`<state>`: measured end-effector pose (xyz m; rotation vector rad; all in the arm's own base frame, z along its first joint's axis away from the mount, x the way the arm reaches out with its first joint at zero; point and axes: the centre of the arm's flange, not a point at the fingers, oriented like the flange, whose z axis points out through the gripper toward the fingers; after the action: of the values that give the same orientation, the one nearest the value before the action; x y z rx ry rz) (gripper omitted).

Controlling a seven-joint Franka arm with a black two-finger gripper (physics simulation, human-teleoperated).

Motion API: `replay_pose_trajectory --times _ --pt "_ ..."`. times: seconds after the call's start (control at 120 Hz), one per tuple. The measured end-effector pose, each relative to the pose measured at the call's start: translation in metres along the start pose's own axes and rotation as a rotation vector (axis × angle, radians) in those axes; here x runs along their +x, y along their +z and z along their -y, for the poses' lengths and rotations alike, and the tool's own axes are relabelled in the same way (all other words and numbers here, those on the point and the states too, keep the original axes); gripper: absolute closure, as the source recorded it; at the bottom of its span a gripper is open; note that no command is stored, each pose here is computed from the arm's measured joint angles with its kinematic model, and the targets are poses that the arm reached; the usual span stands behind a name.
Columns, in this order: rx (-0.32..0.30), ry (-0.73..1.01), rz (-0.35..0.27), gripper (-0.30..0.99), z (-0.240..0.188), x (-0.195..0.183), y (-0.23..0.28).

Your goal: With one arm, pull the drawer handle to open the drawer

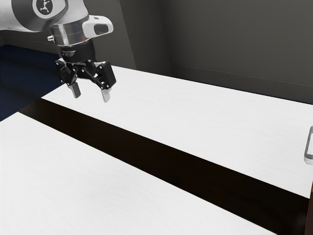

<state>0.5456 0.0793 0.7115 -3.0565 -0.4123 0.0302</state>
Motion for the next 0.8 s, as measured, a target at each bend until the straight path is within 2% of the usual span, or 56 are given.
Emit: replay_pose_trajectory --times 0.158,0.183,0.233,0.267,0.308,0.358,0.483,0.7,0.75,0.8 --pt "-0.003 -0.002 -0.004 0.00 0.000 -0.001 -0.002" --pt "-0.018 -0.006 -0.048 0.00 0.004 -0.010 -0.025" --pt "-0.052 -0.020 -0.196 0.00 0.017 -0.046 -0.094" --pt "-0.068 -0.025 -0.267 0.00 0.024 -0.069 -0.126" --pt "-0.079 -0.032 -0.314 0.00 0.030 -0.085 -0.146" --pt "-0.086 -0.041 -0.343 0.00 0.035 -0.092 -0.156" --pt "-0.092 -0.054 -0.369 0.00 0.041 -0.096 -0.162" --pt "-0.101 -0.025 -0.374 0.00 0.028 -0.093 -0.162" --pt "-0.102 -0.014 -0.369 0.00 0.023 -0.090 -0.159" --pt "-0.101 -0.003 -0.337 0.00 0.015 -0.076 -0.145"
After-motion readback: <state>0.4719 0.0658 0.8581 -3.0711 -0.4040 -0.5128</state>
